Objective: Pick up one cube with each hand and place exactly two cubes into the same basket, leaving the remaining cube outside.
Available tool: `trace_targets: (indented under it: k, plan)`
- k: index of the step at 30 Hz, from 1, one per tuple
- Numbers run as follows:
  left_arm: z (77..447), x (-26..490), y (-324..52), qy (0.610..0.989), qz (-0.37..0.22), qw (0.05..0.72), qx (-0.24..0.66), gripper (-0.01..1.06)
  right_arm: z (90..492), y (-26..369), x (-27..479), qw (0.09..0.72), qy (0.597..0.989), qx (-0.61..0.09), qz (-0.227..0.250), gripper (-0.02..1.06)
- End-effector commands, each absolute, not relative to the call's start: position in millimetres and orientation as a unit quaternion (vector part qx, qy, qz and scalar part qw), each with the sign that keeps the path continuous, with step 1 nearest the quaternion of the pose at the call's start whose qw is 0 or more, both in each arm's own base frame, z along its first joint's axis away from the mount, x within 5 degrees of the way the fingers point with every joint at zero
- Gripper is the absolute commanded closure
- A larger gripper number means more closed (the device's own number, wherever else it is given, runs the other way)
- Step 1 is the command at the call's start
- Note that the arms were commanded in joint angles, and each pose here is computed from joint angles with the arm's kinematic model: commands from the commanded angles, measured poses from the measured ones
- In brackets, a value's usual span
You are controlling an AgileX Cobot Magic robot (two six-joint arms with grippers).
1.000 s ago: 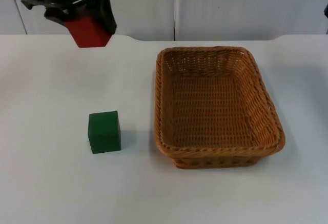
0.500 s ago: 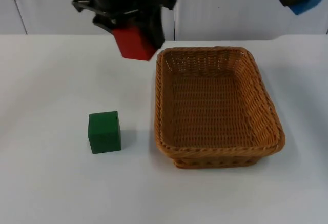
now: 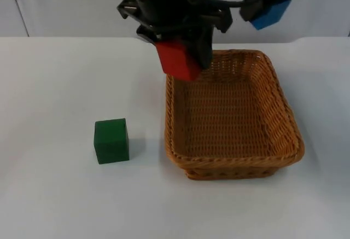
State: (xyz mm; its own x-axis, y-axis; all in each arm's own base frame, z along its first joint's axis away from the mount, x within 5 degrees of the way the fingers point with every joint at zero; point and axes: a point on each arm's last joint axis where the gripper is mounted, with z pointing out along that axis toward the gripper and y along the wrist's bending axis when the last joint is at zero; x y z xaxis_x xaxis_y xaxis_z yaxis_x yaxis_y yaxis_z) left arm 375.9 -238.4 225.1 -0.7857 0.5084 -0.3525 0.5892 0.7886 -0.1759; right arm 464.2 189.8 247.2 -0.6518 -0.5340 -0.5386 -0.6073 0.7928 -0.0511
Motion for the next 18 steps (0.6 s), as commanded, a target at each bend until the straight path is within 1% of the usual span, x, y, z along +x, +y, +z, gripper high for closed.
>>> trace_targets:
  k: [1, 5, 8, 11, 13, 18]
  plan:
    - [218.9, 374.1, -243.8, 0.932, -0.135, 0.142, 0.306, 1.0, 247.8, 198.8, 465.3, 0.278, 0.904, -0.316, 0.074, 1.05]
    - [205.6, 373.9, -248.8, 0.931, -0.132, 0.13, 0.314, 1.0, 239.2, 201.0, 470.6, 0.275, 0.907, -0.309, 0.073, 1.05]
    - [188.5, 375.3, -251.8, 0.931, -0.136, 0.124, 0.314, 1.0, 225.6, 202.6, 473.3, 0.263, 0.911, -0.308, 0.076, 1.05]
    - [177.2, 373.0, -250.2, 0.933, -0.138, 0.13, 0.305, 1.0, 217.3, 204.6, 474.5, 0.255, 0.914, -0.305, 0.085, 1.05]
    - [166.6, 371.7, -248.4, 0.935, -0.137, 0.14, 0.297, 1.0, 203.8, 205.9, 476.8, 0.244, 0.917, -0.304, 0.085, 1.05]
    - [160.8, 371.2, -249.1, 0.932, -0.145, 0.15, 0.296, 1.0, 188.7, 210.9, 477.0, 0.23, 0.919, -0.309, 0.084, 1.05]
